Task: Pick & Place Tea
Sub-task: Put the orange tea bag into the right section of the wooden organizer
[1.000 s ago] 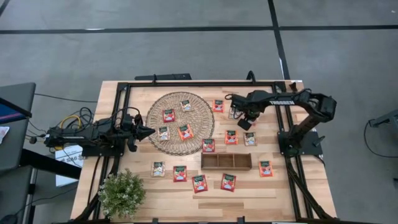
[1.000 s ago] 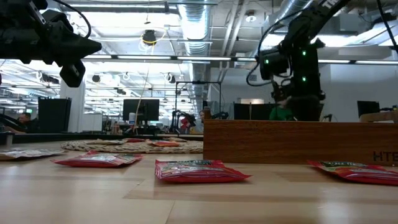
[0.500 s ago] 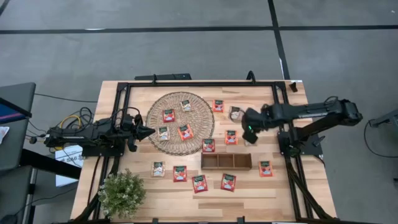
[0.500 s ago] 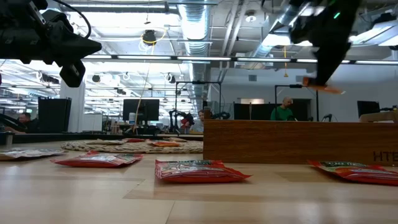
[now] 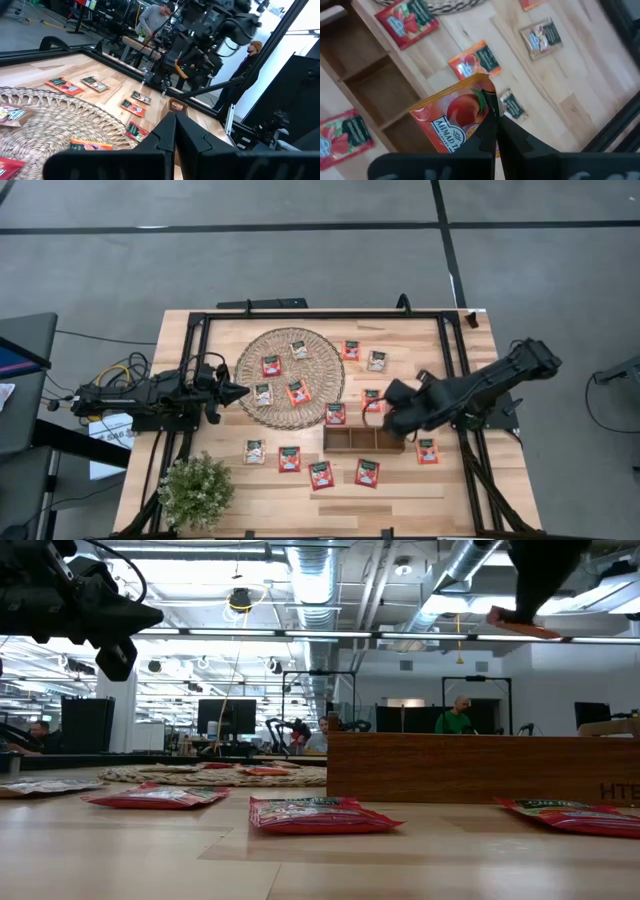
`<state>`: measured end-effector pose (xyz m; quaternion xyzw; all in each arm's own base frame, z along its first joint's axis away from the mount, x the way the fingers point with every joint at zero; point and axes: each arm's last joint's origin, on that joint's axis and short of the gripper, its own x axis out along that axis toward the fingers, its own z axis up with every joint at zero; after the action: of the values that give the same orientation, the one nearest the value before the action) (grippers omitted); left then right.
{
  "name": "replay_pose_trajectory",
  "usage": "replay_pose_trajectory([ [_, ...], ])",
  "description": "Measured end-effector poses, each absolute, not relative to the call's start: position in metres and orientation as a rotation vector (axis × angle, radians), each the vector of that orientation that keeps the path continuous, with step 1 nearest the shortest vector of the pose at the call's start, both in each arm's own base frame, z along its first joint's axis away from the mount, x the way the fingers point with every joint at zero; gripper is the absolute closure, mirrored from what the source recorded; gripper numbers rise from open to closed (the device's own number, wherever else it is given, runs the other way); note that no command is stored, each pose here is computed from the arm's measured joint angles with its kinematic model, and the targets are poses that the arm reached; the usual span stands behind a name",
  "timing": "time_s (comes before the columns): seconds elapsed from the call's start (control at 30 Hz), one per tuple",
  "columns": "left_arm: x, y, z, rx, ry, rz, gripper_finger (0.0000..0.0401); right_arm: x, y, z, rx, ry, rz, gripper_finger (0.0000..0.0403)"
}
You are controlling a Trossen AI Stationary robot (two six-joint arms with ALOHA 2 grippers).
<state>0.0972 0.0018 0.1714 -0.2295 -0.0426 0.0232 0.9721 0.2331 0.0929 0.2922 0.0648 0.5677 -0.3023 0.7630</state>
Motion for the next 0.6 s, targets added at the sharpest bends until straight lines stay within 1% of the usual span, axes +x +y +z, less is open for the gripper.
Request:
replay_pose_trajectory([
  [0.23,0.097,0.002,0.170,-0.463,-0.076,0.049,0.0401,0.260,0.129,0.276,0.038,1.248,-0.757,0.0403],
  [0.33,0.097,0.002,0.170,-0.463,-0.072,0.042,0.0401,0.265,0.143,0.265,-0.011,1.271,-0.818,0.0403],
  [0.4,0.097,0.001,0.170,-0.463,-0.069,0.032,0.0401,0.269,0.151,0.257,-0.032,1.262,-0.824,0.0403],
  [0.6,0.097,0.000,0.170,-0.462,-0.057,-0.011,0.0401,0.275,0.164,0.233,-0.073,1.251,-0.893,0.0403],
])
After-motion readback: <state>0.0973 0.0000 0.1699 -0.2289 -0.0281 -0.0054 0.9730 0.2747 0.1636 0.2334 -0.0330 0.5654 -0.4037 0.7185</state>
